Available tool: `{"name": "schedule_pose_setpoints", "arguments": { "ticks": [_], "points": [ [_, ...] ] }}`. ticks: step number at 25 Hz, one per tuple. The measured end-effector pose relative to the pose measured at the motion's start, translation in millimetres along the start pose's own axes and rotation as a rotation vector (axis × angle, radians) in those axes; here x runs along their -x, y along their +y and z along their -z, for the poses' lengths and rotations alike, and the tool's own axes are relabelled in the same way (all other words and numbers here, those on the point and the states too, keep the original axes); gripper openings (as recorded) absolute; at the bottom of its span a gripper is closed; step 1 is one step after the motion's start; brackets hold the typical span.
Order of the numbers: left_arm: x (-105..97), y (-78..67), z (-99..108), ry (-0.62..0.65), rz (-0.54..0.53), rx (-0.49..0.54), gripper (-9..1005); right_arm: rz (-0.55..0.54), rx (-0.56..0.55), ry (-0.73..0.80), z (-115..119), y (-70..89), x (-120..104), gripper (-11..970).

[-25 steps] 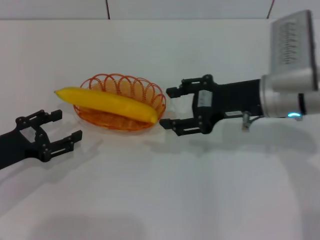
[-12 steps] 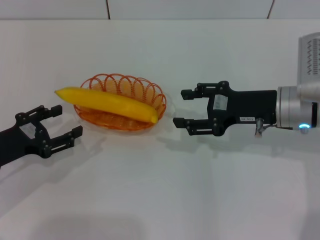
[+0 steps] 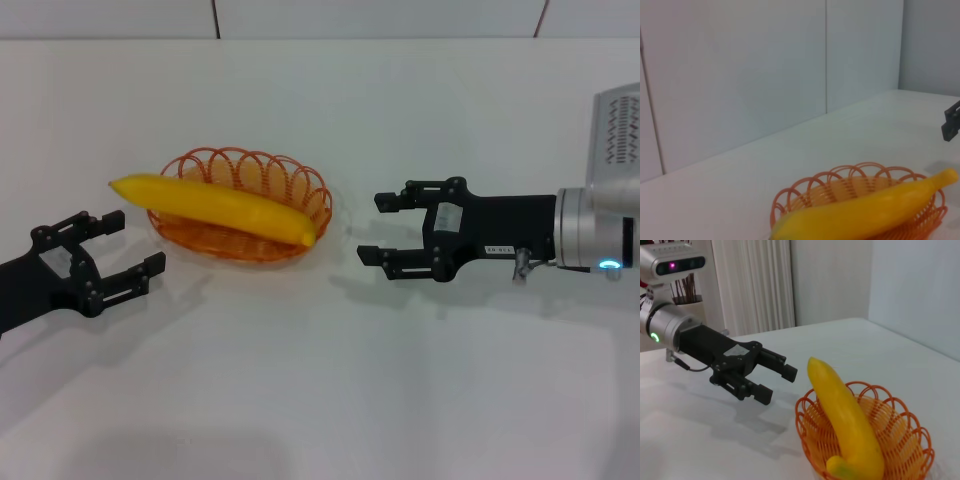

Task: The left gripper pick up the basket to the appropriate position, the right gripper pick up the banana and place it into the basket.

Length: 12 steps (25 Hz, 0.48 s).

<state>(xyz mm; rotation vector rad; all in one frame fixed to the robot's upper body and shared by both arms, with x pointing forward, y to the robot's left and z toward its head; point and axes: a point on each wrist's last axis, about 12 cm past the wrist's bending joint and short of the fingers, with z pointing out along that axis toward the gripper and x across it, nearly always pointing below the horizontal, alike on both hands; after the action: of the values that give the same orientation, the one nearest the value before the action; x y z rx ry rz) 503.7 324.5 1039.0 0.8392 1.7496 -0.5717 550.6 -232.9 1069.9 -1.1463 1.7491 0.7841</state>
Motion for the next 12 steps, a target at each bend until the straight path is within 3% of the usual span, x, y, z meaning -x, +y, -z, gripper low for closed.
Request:
{"name": "schedule_pose_setpoints", "arguments": {
  "ticks": [12],
  "points": [
    [0.9, 0.4, -0.9, -0.001, -0.002, -0.002, 785, 0.001, 0.003, 0.015, 0.5, -0.1, -1.6, 730]
  ]
}}
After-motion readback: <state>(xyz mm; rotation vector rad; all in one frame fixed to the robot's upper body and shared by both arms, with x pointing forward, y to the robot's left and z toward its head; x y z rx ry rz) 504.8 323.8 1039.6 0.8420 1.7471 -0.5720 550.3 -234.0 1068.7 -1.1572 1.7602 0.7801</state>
